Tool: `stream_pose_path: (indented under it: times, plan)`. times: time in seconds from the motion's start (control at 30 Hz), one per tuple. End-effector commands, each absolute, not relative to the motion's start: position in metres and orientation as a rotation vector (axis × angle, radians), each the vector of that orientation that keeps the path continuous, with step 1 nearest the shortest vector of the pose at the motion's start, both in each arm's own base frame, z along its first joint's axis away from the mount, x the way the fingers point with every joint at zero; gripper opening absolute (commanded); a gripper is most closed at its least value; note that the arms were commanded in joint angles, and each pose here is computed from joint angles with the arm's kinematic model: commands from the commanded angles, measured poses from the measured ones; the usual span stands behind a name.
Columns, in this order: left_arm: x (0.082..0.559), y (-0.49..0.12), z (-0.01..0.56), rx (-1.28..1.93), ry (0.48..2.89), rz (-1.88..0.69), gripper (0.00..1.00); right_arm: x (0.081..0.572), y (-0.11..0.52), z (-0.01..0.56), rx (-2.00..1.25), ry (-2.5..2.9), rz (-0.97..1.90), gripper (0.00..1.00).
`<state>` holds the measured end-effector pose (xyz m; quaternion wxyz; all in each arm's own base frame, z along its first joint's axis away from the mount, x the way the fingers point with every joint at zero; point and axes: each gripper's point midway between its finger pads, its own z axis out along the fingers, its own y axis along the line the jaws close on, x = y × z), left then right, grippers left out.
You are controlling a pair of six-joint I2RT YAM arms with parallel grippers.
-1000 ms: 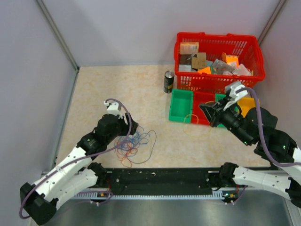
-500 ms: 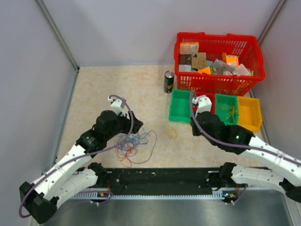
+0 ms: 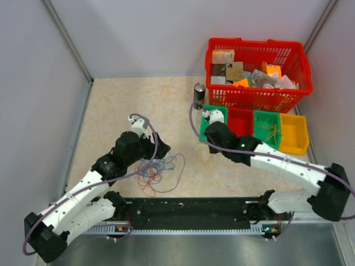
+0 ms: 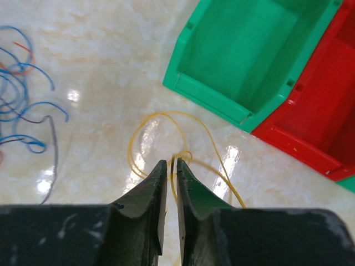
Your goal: Untangle the cables
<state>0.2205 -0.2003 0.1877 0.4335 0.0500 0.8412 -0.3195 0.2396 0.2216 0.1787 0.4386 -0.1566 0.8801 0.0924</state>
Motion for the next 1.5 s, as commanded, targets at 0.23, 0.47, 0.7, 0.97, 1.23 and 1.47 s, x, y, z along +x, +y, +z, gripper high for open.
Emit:
stream_pose_path:
  times: [0.23,0.47,0.7,0.97,1.23,1.47]
  plan:
    - [0.224,-0.150,0.160,-0.184,2.124,-0.576,0.72,0.224,0.232,0.110,-0.486,2.376,0.258,0.54]
    - [0.225,-0.158,0.166,-0.158,2.092,-0.631,0.72,0.218,0.244,0.100,-0.672,2.343,0.335,0.96]
    - [0.221,-0.154,0.164,-0.165,2.100,-0.623,0.71,0.263,0.235,0.074,-0.398,2.407,0.152,0.96]
    - [0.219,-0.154,0.165,-0.156,2.088,-0.635,0.71,0.254,0.232,0.020,-0.257,2.491,-0.012,0.80]
    - [0.219,-0.154,0.167,-0.151,2.083,-0.639,0.71,0.247,0.217,0.025,-0.225,2.434,-0.065,0.19]
    - [0.221,-0.156,0.170,-0.147,2.075,-0.645,0.71,0.254,0.187,0.118,-0.116,2.256,0.071,0.00]
